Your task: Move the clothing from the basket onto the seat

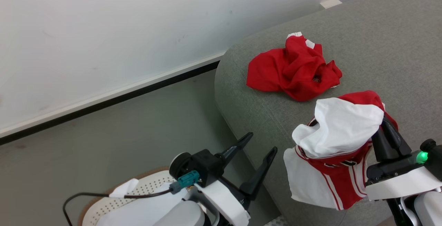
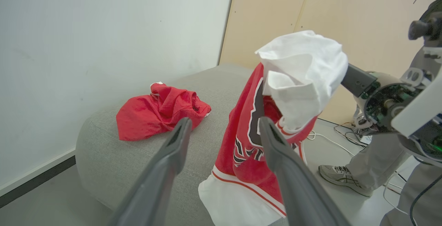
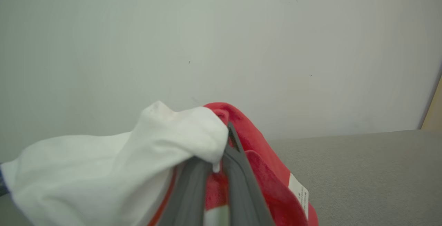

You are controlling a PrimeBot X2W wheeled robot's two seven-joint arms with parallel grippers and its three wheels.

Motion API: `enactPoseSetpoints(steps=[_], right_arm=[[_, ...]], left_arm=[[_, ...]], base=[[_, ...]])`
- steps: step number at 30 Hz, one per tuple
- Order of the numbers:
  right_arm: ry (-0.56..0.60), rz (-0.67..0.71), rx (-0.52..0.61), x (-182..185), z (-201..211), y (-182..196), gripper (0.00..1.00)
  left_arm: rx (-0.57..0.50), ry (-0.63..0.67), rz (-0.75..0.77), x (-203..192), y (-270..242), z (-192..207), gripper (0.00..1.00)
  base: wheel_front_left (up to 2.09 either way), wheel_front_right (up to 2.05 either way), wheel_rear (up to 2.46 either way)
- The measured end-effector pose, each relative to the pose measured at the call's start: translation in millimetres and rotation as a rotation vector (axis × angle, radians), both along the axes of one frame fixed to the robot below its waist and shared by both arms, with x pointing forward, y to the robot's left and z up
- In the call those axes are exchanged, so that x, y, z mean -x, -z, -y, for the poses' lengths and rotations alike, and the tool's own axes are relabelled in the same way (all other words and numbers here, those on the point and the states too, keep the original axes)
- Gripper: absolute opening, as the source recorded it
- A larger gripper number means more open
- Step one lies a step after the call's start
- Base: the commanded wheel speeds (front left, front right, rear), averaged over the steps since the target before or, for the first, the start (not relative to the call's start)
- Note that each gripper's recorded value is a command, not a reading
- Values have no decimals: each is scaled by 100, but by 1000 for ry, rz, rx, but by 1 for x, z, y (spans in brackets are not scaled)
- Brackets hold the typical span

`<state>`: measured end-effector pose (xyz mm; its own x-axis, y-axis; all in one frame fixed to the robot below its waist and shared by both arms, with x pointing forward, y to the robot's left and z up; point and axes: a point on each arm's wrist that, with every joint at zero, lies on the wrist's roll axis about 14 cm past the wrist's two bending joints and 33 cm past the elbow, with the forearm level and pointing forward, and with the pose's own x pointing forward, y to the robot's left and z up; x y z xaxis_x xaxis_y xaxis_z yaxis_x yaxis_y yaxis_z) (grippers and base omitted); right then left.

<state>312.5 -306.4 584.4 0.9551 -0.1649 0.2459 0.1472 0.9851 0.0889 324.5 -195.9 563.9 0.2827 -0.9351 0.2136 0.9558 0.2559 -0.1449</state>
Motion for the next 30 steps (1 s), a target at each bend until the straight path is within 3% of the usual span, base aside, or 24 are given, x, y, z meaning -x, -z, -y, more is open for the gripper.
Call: enactPoseSetpoints(steps=[6, 12, 18, 24, 27, 30], right_arm=[[0, 4, 20, -10, 3, -5, 0], [-11, 34, 118, -42, 19, -35, 0], [34, 40, 239, -81, 62, -73, 0], [138, 58, 270, -118, 114, -103, 0], [185, 36, 270, -139, 133, -100, 0], [209, -43, 254, -163, 143, -69, 0]], left_arm=[[-14, -16, -5, -11, 8, -2, 100], [-44, -44, -24, -31, 24, -10, 100], [-77, -82, -45, -58, 44, -23, 100], [-117, -138, -104, -87, 78, -44, 100], [-137, -164, -140, -100, 97, -54, 100], [-149, -174, -167, -109, 113, -60, 100]], base=[[0, 0, 0], [0, 0, 0], [0, 0, 0], [0, 0, 0], [0, 0, 0], [0, 0, 0]])
